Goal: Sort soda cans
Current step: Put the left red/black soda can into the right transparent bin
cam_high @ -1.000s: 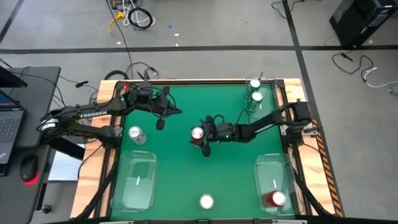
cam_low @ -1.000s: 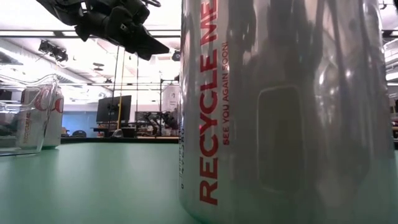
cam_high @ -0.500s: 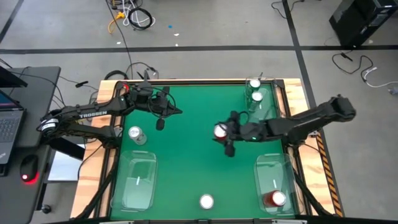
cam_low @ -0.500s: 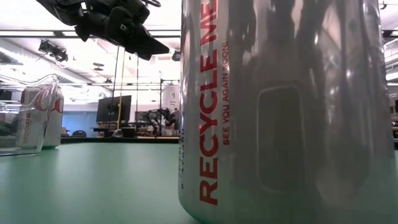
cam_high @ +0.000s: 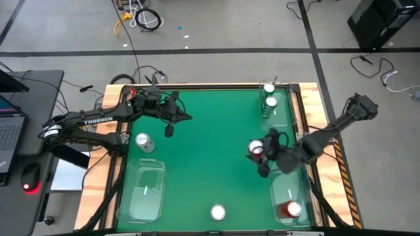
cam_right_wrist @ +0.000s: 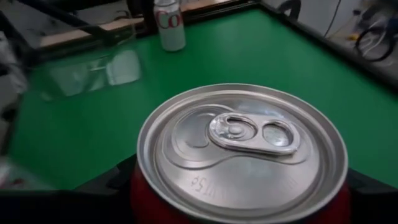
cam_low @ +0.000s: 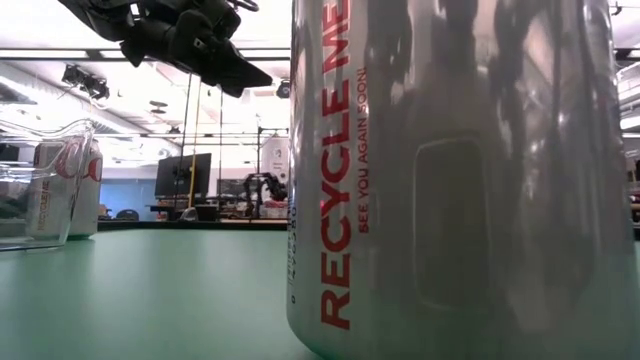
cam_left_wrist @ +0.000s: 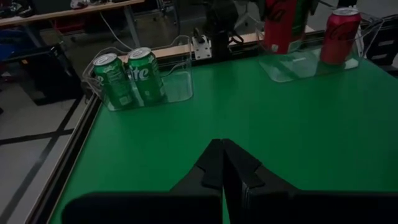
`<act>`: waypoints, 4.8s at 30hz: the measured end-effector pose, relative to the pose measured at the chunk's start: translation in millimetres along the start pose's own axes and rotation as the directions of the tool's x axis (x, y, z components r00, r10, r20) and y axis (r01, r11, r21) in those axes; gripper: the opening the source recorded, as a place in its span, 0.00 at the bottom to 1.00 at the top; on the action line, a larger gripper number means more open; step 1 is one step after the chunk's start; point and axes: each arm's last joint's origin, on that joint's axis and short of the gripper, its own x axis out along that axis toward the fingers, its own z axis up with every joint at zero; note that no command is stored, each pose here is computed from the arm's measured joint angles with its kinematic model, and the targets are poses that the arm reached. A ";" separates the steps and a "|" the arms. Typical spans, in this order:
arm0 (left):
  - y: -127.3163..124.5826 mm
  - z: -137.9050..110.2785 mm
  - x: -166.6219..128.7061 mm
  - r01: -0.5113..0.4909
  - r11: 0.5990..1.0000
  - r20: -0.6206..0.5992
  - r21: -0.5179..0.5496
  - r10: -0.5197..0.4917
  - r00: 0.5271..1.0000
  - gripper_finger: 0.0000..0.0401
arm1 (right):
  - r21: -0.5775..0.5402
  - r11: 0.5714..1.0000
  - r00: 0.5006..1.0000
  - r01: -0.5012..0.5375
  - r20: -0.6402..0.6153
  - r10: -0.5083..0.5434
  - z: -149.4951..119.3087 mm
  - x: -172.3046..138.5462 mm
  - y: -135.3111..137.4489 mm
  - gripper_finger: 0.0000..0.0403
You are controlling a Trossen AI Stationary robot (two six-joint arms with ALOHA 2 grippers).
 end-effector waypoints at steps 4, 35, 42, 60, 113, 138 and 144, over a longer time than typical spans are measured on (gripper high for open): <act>0.2 0.5 0.0 -0.002 1.000 0.005 -0.016 0.002 1.000 0.00 | 0.067 0.997 1.000 -0.025 0.005 0.025 -12.4 -21.0 5.1 0.72; 2.4 6.6 -0.1 -0.031 0.999 0.060 -0.042 0.034 0.998 0.00 | 0.074 0.994 0.996 -0.084 0.033 0.082 -126.5 -69.1 -1.1 0.72; 2.6 7.3 -0.2 -0.034 0.998 0.067 -0.047 0.037 0.997 0.00 | 0.055 0.994 0.993 -0.093 0.081 0.088 -153.1 -54.8 -2.2 0.72; 3.0 8.6 -0.3 -0.037 0.997 0.078 -0.062 0.042 0.996 0.00 | 0.024 0.995 0.995 -0.097 0.034 0.096 -152.1 -58.0 8.7 0.72; -0.1 10.5 1.0 -0.024 0.998 0.090 -0.057 0.029 0.996 0.00 | 0.123 0.992 0.988 -0.041 -0.145 0.059 -138.6 -60.9 30.4 0.85; -1.3 11.6 1.5 -0.020 0.998 0.098 -0.053 0.025 0.995 0.00 | 0.085 0.996 0.984 -0.039 -0.173 0.053 -115.1 -74.5 43.0 0.81; -1.3 11.5 1.5 -0.020 0.998 0.097 -0.054 0.025 0.995 0.00 | 0.058 0.998 0.973 -0.006 -0.228 0.019 -107.5 -80.0 42.8 0.82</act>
